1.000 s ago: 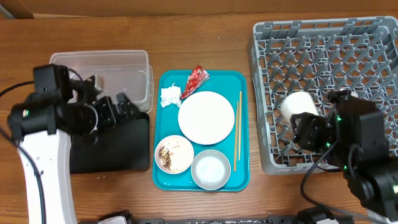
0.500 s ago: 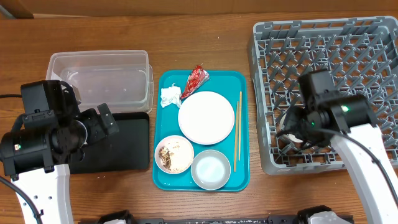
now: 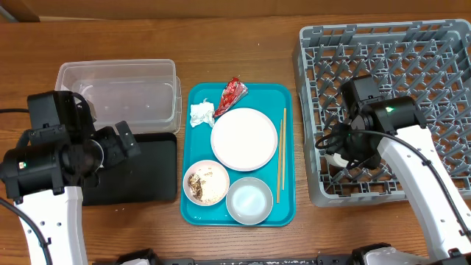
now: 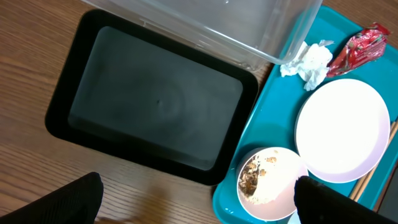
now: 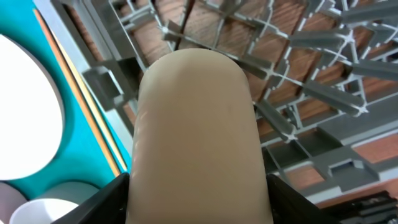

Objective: Sort waste into correct bins and load items into the dishwasher
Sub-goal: 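Lower the white cup into the grey rack and open right gripper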

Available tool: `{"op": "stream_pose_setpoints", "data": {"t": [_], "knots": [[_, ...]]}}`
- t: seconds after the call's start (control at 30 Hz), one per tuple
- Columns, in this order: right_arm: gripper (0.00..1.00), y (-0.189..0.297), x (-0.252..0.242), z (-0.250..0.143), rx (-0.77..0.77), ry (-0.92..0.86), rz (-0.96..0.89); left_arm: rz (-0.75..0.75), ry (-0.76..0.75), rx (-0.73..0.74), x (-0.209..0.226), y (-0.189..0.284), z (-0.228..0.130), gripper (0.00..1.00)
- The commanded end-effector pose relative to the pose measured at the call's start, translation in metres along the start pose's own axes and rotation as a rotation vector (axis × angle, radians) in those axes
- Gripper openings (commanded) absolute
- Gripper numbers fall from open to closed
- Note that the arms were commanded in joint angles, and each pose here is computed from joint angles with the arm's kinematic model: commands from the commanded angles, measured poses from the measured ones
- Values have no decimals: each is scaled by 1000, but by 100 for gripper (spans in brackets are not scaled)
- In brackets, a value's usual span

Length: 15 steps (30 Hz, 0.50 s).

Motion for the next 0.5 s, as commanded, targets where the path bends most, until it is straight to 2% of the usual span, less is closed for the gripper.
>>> {"op": "stream_pose_setpoints", "data": {"t": [0.0, 0.13, 0.37, 0.47], "knots": [[74, 6, 4, 6, -21, 4, 27, 20, 18, 1, 3, 0, 3, 100], [100, 7, 4, 6, -22, 6, 26, 23, 19, 14, 4, -4, 4, 100], [100, 52, 18, 29, -142, 54, 107, 25, 20, 26, 4, -7, 5, 100], [98, 88, 37, 34, -214, 145, 225, 25, 20, 27, 4, -7, 5, 100]]}}
Point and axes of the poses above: each gripper's point midway between its finger pads, its own y axis back along the fingers, its own x axis along the line the jaws close on, z = x × y, the point moved 2 cm from there along y, back along the fingers, and after that the axes turned 5 degrees about -y, right-handed, at the moved point
